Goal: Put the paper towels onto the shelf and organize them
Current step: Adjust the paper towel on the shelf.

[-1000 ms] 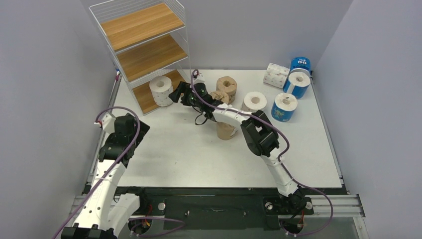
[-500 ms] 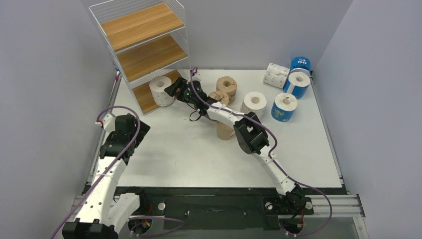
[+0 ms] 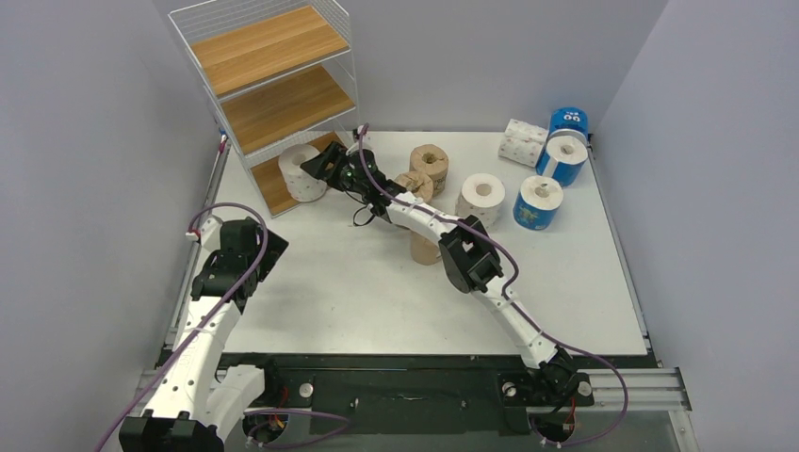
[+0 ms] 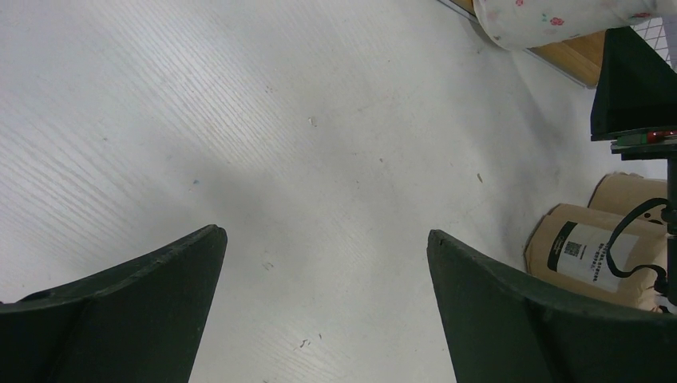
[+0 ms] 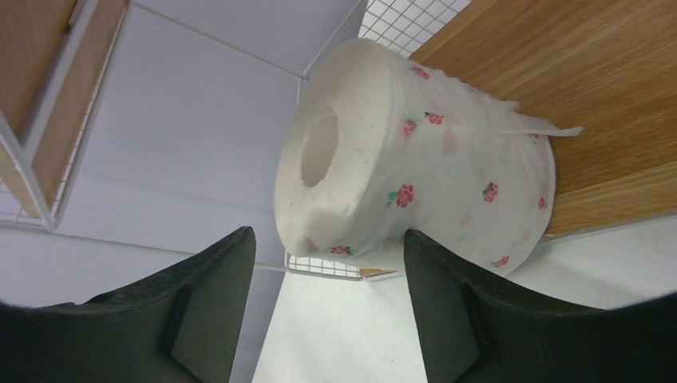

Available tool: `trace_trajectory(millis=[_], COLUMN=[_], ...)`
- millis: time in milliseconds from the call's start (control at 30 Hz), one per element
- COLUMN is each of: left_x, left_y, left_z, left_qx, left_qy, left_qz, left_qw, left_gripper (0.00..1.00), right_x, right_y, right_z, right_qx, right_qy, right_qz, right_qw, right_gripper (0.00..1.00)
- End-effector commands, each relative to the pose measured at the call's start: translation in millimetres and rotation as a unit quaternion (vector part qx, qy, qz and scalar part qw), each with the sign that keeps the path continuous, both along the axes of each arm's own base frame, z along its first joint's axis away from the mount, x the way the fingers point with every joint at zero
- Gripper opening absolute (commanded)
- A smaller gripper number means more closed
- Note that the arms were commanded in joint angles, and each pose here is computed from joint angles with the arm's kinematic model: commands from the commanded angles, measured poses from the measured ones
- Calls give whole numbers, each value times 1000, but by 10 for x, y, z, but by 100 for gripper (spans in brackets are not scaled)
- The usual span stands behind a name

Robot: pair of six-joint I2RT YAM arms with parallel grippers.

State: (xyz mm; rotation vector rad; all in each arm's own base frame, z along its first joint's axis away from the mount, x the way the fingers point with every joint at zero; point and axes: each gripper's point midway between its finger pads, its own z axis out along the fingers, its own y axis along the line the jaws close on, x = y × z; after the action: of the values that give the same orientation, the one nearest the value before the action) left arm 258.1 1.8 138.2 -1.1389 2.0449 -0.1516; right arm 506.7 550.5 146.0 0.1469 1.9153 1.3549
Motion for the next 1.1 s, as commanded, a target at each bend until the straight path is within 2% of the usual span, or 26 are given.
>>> trace_trajectory(millis=[0,67,100,367,533,700,733,900,1067], left_x=[90,115,144,571,814,1133,1205,1474,1800], left_y=[14,28,37,-181,-528,-735,-740,-690,-730], left_z=[135,181,235,573,682,568,605,359,158], left_qx=[2,9,14,33,92,157,167,219,253], left_qy=[-32,-39,-46,-131,-173,-182,-200,-176,-138], left_qz=[-2,-4,-6,-91,-160,-165,-164,-156,-163], left_qw=[999,999,999,987,967,956,952,947,943], left_gripper=[97,97,97,96,96,96,97,96,96], right_x=[-77,-98,-109,-364,-811,-1265,-1351,-1776,-2041], right_y=[63,-94,-171,-1067,-1673,-2103,-2188,-2527,-2761], right_z=[334,239,511,1040,1138,987,1102,1041,978], right_qx=[41,37,47,21,4,-39,-39,-71,-89], right_qy=[-25,-18,-32,-60,-65,-65,-77,-84,-91], right_qz=[22,12,7,-36,-59,-72,-75,-76,-77], right_qw=[999,999,998,997,996,995,993,991,989], right_gripper=[64,66,67,74,75,75,75,75,75])
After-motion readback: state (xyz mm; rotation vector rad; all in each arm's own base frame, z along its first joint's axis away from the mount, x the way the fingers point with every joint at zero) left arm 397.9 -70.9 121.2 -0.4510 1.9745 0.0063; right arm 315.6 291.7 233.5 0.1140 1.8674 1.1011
